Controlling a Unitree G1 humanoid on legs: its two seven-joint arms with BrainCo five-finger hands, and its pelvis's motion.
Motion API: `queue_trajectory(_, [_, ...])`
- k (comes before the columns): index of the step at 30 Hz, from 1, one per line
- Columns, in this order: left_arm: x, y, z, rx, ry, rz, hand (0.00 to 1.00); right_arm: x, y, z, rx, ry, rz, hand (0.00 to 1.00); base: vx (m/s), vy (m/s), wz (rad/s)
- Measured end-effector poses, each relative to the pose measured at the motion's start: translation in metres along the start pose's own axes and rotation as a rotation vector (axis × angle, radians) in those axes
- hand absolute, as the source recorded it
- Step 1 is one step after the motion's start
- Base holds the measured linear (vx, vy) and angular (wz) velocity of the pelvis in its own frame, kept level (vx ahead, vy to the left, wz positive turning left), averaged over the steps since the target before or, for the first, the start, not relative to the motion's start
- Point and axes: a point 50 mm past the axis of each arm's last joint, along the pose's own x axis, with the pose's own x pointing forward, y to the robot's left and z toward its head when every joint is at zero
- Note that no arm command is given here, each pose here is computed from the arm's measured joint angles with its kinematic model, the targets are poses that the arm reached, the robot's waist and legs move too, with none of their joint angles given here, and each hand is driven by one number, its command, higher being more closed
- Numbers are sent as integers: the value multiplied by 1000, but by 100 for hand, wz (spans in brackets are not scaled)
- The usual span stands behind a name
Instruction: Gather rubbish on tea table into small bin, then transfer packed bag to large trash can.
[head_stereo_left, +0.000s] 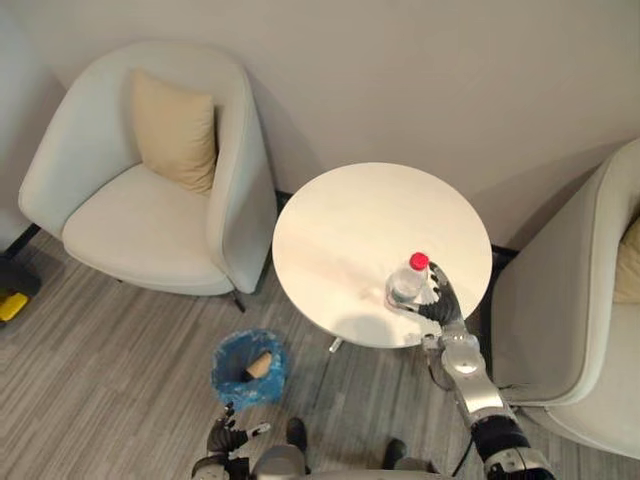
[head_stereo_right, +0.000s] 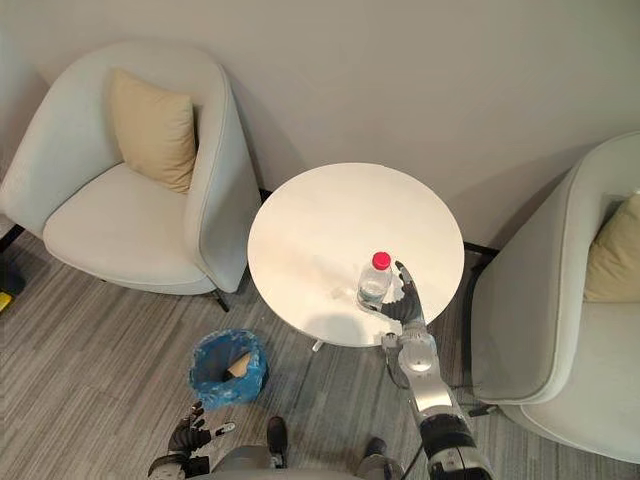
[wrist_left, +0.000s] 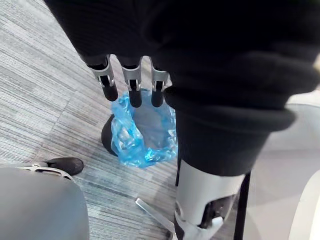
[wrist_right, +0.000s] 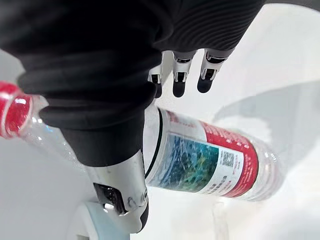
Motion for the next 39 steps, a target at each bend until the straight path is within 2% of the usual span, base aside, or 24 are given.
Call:
queue_trajectory(6, [2, -8, 6, -3, -19, -30, 0, 45, -11, 44, 48, -68, -60, 100, 18, -6, 30])
queue_trajectory(9, [1, -8, 6, -23, -22, -26, 0, 54, -13, 62, 85, -110, -68, 100, 11, -8, 22])
queue_trajectory(15, [2, -11, 13, -46, -51, -24, 0, 44, -5, 82, 149, -215, -47, 100, 42, 8, 27])
queue_trajectory(21, [5, -19, 30, -63, -121, -45, 0, 19, -4, 81, 118, -300, -24, 100, -18, 57, 88])
queue_trajectory(29, [7, -27, 36, -37, -138, -70, 0, -5, 55, 81, 71, -321, 204, 100, 92, 105, 71])
queue_trajectory(33, [13, -12, 42, 89, -156, -61, 0, -19, 85, 85, 19, -371, 365, 100, 143, 93, 73])
queue_trajectory(37, [20, -12, 62, 125, -214, -58, 0, -7, 83, 101, -52, -436, 397, 100, 80, -40, 132])
queue_trajectory(39, [26, -12, 87, 136, -286, -55, 0, 14, 77, 120, -129, -480, 380, 100, -57, -111, 126])
